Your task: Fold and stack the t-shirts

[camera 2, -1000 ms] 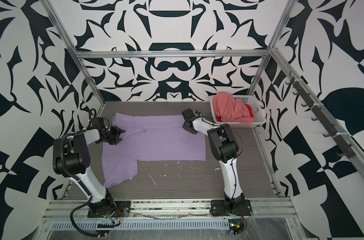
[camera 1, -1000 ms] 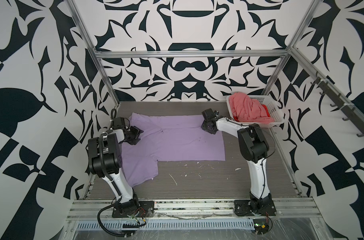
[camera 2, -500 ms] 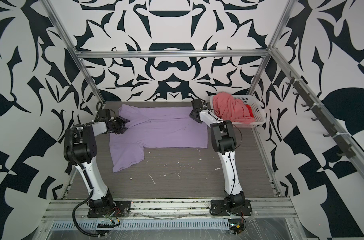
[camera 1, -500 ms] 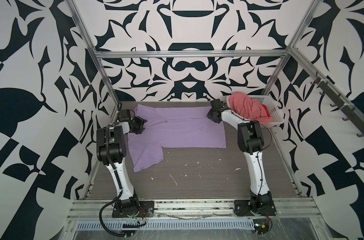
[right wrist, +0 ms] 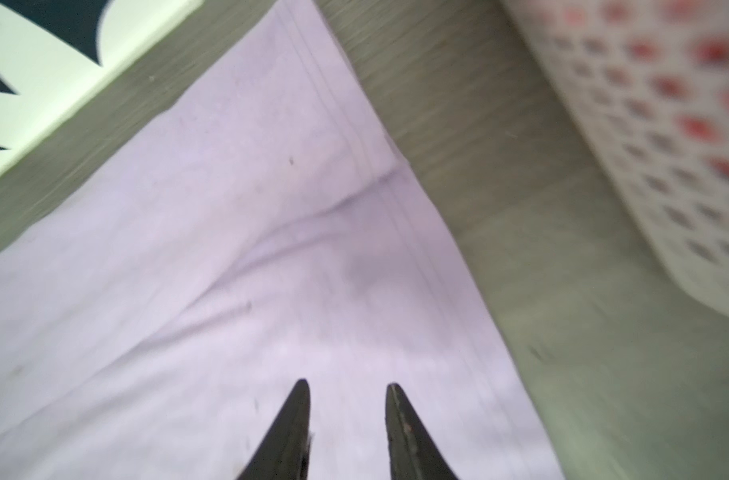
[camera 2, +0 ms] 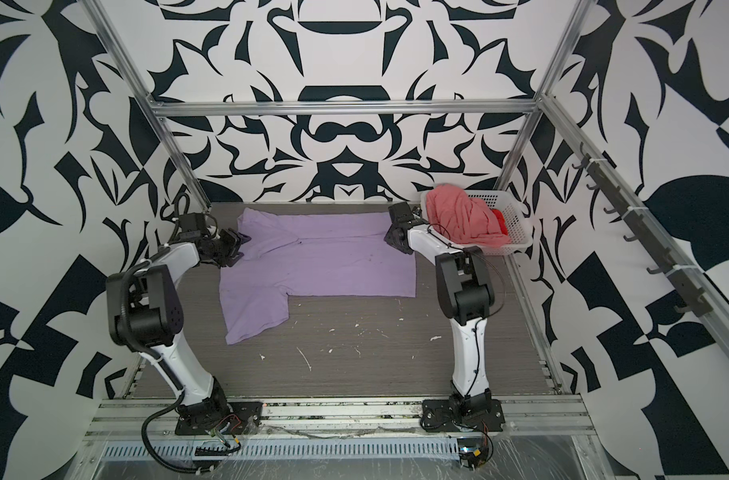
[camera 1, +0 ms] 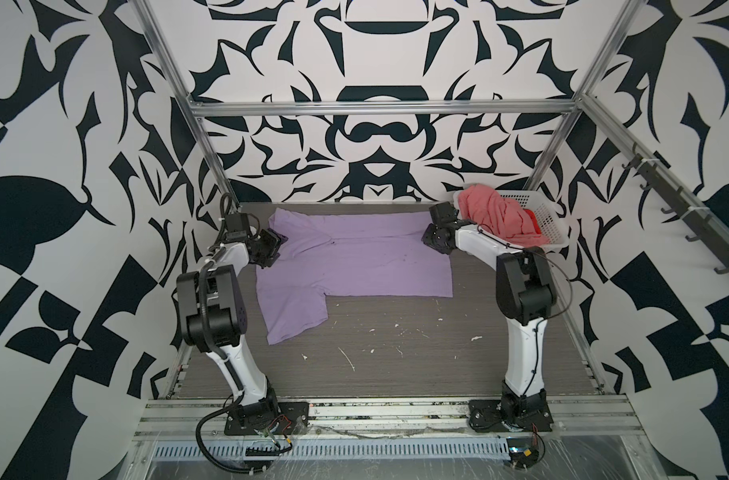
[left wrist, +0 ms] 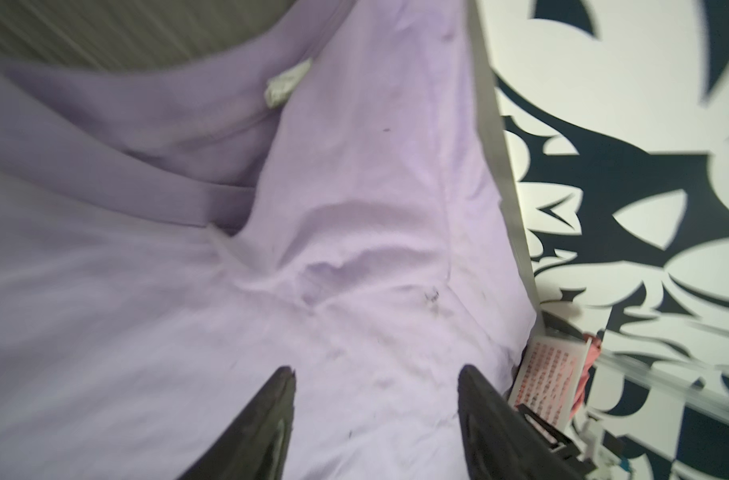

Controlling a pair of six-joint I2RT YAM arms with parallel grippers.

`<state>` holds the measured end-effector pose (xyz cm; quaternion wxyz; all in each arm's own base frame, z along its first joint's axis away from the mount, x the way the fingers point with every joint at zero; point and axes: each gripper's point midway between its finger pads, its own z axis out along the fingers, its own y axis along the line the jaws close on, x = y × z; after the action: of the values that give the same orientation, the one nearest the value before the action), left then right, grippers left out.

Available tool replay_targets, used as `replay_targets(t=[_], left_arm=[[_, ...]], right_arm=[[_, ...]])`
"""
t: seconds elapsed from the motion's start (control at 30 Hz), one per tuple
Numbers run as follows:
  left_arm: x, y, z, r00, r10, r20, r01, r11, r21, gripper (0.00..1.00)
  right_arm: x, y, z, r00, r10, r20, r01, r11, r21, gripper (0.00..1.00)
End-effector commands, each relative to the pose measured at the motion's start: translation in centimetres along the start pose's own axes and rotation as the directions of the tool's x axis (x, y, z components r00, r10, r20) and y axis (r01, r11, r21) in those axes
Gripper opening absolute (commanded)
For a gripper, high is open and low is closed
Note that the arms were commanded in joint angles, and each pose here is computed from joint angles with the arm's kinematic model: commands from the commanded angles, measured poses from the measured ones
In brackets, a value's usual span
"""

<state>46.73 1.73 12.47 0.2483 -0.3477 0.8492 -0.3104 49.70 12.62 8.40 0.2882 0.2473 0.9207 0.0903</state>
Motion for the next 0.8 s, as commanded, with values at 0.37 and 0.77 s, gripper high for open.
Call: replay_targets(t=[0.37, 0.77], left_arm=[[10.9, 11.2, -9.3, 0.984, 0.037, -0.172, -0.104, 0.91, -0.401, 0.69], [16.2, 14.2, -10.2, 0.977, -0.134, -0.166, 0.05, 0.902, -0.429, 0.7]], right_arm=[[9.4, -8.3, -10.5, 0.993, 0.112, 0.021, -0.114, 0.989, 0.095, 0.48], [13.2, -11.5, -9.8, 0.99, 0.142, -0.013, -0.142, 0.99, 0.024, 0.59]])
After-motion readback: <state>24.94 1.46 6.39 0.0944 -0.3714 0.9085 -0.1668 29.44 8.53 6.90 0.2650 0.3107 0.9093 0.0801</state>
